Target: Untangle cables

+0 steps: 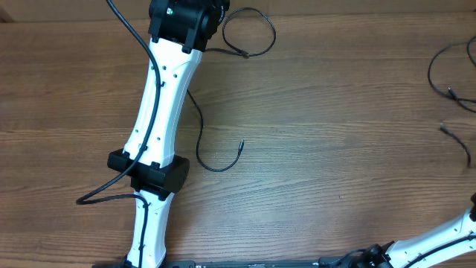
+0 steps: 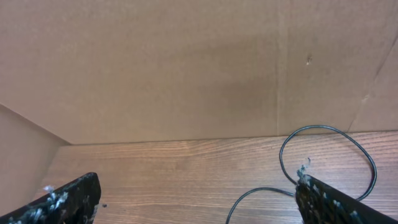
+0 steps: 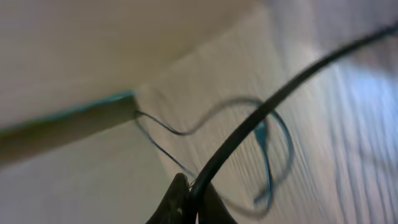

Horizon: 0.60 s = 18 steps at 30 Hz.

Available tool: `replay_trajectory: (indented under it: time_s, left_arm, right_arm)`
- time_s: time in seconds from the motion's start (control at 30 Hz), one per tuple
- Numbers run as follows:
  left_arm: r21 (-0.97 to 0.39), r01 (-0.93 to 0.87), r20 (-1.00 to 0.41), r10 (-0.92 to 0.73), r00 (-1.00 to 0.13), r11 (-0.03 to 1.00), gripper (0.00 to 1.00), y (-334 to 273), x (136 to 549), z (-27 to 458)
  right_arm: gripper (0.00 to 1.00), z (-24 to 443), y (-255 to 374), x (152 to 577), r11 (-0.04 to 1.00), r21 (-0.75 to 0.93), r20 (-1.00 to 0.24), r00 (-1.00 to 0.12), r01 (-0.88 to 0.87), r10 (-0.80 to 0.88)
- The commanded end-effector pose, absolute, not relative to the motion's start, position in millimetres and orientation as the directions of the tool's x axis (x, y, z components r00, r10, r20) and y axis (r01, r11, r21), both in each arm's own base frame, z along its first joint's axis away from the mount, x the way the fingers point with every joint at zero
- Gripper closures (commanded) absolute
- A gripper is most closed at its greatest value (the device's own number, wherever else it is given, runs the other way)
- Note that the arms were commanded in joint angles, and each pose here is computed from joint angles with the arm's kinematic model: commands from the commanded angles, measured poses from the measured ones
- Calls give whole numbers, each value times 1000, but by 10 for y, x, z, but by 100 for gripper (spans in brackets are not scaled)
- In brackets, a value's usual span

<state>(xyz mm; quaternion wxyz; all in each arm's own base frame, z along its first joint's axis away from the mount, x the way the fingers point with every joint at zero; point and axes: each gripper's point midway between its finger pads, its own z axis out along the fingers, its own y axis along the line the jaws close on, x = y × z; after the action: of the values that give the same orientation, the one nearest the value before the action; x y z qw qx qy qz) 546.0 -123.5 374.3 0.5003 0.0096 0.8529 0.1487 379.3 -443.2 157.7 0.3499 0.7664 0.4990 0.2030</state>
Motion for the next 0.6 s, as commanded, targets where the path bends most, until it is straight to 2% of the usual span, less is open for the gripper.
replay_trajectory:
  time_s: [0.0,0.1,0.27,0.47,0.5,0.57]
  left_arm:
    - [231,-123,-869,148,-472,965,0,-1301,5376,3891]
    - [207,-134,-872,121,-474,969,0,-1309,5365,3875]
    - [167,-72,-868,112,-483,983,0,-1432,5368,3831]
    - [145,-47,-867,104,-486,988,0,-1487,5369,3814]
    - [145,-47,-867,104,-486,988,0,-1487,5369,3814]
    - [145,-46,-867,105,-487,988,0,-1487,5369,3814]
  right_arm:
    - [96,1814,-4428,4008,163,698,-374,161,697,913]
    - [96,2015,-4323,4255,364,672,-503,37,645,864]
    - [96,2425,-3961,4752,512,698,-576,-31,501,817]
    - [96,3051,-3497,5128,613,689,-652,-39,388,757]
    - [96,3146,-3496,5116,614,684,-661,-21,395,750]
    - [96,3195,-3625,5002,552,691,-644,50,467,764]
